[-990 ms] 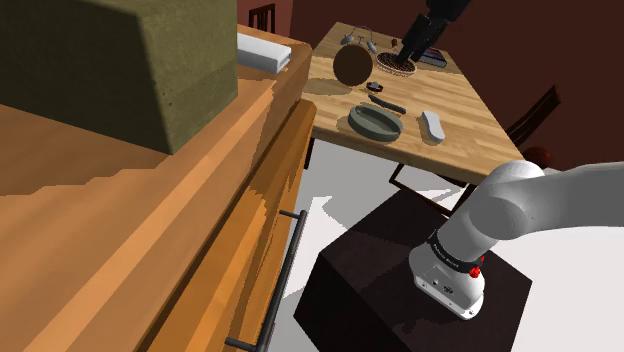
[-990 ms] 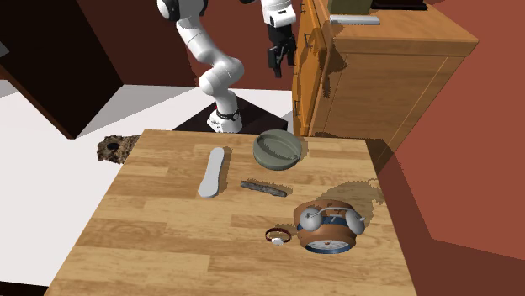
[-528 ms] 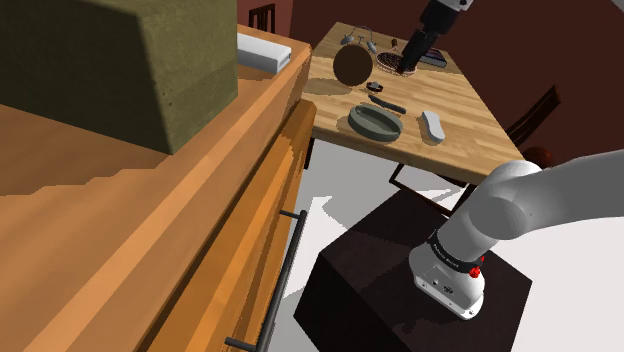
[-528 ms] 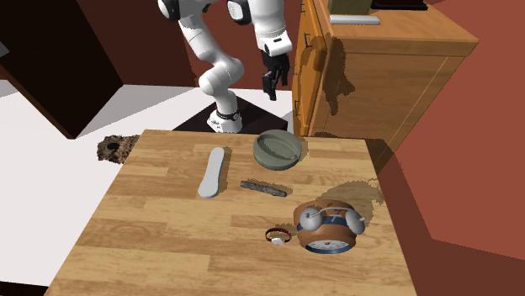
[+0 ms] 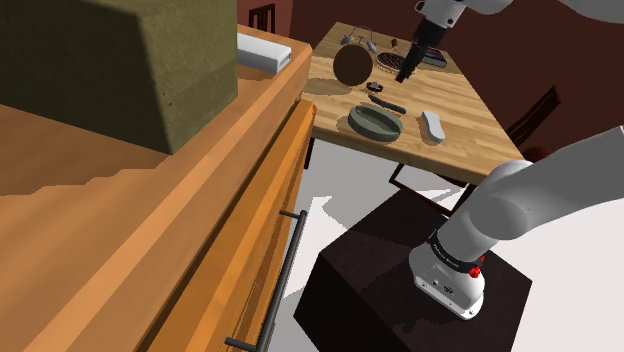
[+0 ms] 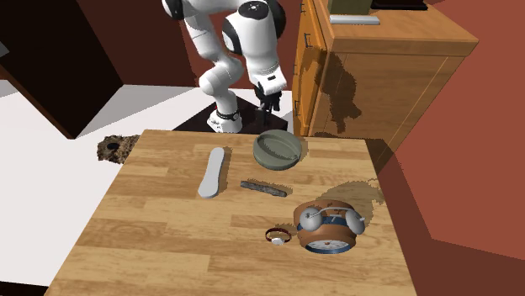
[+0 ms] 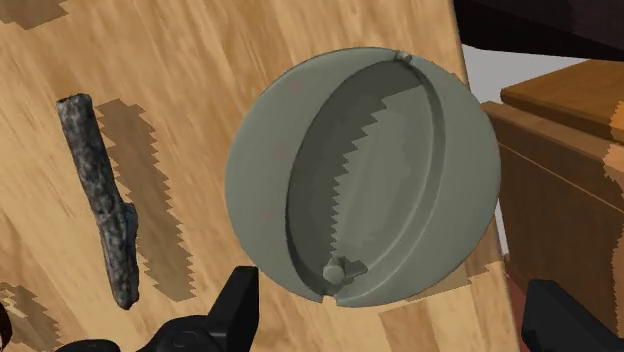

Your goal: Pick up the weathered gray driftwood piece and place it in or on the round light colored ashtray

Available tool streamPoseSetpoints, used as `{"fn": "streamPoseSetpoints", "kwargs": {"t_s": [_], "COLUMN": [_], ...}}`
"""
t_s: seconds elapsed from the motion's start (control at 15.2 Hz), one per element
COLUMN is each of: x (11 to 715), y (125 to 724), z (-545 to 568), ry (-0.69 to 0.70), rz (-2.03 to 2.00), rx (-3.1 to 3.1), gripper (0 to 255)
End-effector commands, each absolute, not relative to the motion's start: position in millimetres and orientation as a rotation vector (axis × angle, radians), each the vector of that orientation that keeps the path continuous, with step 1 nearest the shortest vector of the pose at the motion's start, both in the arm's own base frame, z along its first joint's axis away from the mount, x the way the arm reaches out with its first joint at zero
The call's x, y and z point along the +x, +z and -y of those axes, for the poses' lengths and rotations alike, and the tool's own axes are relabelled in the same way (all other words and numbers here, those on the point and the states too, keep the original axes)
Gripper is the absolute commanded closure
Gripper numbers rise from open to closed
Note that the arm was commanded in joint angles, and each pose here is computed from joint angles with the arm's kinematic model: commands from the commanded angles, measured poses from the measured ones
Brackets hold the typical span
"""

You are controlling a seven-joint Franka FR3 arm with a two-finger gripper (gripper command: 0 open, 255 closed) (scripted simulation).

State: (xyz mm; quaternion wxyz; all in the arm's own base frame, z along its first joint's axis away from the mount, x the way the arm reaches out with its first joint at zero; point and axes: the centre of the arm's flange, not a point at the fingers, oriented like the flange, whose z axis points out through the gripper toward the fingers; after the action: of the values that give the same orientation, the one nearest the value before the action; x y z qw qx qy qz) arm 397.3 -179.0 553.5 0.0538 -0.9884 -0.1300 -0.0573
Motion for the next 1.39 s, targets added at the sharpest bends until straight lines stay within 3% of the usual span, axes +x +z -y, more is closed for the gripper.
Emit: {"fn": "streamPoseSetpoints", "kwargs": {"t_s": [0.0,0.92,1.32], "x": [413,508,509], "y": [539,437,409], "z": [203,346,344], "ry": [-0.153,-0.007,-0.003], "rz": [0.43,0.64,0.645], "rx": [-2.991,-2.884,-2.882], "gripper": [0,0,0]}}
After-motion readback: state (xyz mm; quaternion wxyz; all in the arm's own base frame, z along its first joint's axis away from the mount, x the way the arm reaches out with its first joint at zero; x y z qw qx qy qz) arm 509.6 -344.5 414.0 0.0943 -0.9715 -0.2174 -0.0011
